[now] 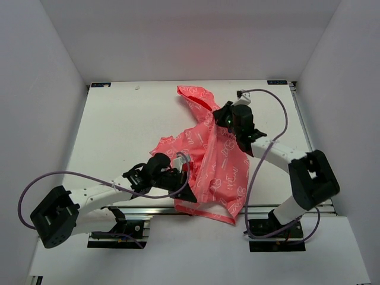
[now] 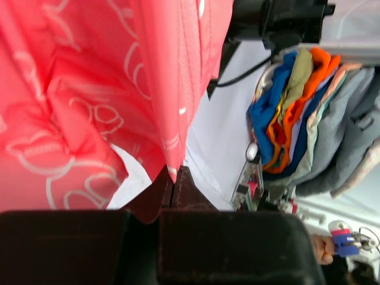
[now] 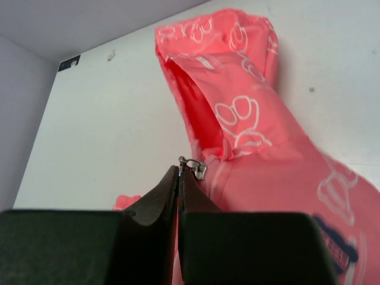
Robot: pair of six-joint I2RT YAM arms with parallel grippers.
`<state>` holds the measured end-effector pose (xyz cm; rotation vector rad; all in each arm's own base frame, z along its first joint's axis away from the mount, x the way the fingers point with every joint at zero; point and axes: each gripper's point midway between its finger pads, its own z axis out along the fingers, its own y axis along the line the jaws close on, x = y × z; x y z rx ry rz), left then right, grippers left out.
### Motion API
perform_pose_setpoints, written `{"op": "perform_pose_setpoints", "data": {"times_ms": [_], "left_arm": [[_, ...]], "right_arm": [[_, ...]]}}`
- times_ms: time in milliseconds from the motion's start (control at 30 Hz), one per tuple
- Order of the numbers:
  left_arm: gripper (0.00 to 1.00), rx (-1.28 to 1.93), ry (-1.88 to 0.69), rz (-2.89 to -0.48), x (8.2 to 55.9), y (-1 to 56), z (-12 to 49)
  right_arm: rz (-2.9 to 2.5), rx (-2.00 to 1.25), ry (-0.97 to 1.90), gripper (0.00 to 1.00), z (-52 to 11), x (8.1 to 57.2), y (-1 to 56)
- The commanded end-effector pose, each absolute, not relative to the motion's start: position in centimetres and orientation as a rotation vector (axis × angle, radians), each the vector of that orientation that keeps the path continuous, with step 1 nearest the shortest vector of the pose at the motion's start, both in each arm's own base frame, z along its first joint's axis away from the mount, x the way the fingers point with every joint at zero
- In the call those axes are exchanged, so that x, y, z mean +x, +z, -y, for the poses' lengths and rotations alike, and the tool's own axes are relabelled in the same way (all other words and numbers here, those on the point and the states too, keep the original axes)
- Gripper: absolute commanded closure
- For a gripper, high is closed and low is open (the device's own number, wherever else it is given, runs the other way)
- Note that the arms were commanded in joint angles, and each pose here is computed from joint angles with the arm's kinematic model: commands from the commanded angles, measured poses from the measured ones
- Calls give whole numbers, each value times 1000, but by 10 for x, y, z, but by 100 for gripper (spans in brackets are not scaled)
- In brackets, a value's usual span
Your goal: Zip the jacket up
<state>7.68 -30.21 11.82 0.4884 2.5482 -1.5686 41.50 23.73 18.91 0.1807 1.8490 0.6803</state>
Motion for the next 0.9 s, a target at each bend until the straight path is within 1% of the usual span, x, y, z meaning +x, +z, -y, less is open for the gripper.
{"op": "perform_pose_setpoints", "data": {"times_ms": [0, 33, 67, 100, 133, 167, 200, 233, 267, 300, 333, 367, 400, 500, 567, 600, 633, 667, 700, 733, 767, 800, 833, 867], "left_arm": [[100, 474, -1648, -2722, 36, 111, 284], [100, 456, -1644, -2721, 35, 112, 282], [100, 417, -1631, -2751, 33, 109, 278], [100, 399, -1619, -2760, 33, 107, 277], [100, 373, -1597, -2760, 34, 107, 275], [100, 343, -1587, -2771, 34, 105, 273], [100, 325, -1584, -2774, 34, 104, 272], [100, 302, -1581, -2777, 34, 102, 271], [100, 275, -1592, -2778, 33, 103, 271], [100, 255, -1583, -2794, 31, 99, 268], [100, 243, -1578, -2802, 31, 97, 267], [100, 223, -1576, -2804, 32, 96, 267], [100, 218, -1576, -2804, 32, 95, 267], [100, 211, -1553, -2812, 34, 93, 268], [100, 219, -1513, -2827, 37, 88, 269], [100, 239, -1508, -2811, 42, 94, 273], [100, 276, -1460, -2829, 42, 91, 271], [93, 293, -1425, -2827, 47, 91, 272], [70, 310, -1385, -2850, 50, 87, 273], [53, 334, -1367, -2840, 56, 99, 279], [38, 392, -1333, -2817, 62, 102, 281], [16, 392, -1267, -2813, 70, 101, 281], [2, 402, -1236, -2791, 78, 115, 284], [2, 435, -1200, -2756, 85, 120, 284]], "right_arm": [[-1452, 234, 618, 100, -205, 485, 299], [-1493, 245, 594, 100, -204, 503, 281], [-1442, 249, 600, 100, -203, 520, 305], [-1438, 258, 594, 100, -194, 533, 307], [-1466, 257, 577, 100, -195, 551, 289], [-1419, 263, 578, 100, -190, 567, 311], [-1421, 267, 572, 100, -188, 577, 311], [-1451, 256, 544, 100, -190, 593, 292], [-1447, 262, 532, 100, -186, 604, 291], [-1406, 253, 546, 100, -189, 614, 314], [-1429, 243, 540, 100, -191, 627, 298], [-1421, 234, 546, 100, -192, 633, 299], [-1397, 207, 572, 100, -197, 636, 311], [-1443, 97, 661, 100, -219, 630, 296], [-1455, 0, 751, 100, -237, 609, 300], [-1502, -1, 757, 100, -236, 601, 281], [-1497, -10, 778, 100, -237, 590, 291], [-1512, -27, 796, 93, -238, 583, 288], [-1534, -46, 815, 83, -240, 575, 284], [-1550, -72, 836, 59, -241, 560, 283], [-1573, -107, 866, 46, -246, 549, 281], [-1591, -130, 870, 33, -246, 541, 280], [-1590, -161, 886, 11, -247, 529, 292], [-1664, -171, 894, 11, -246, 518, 281]]}}
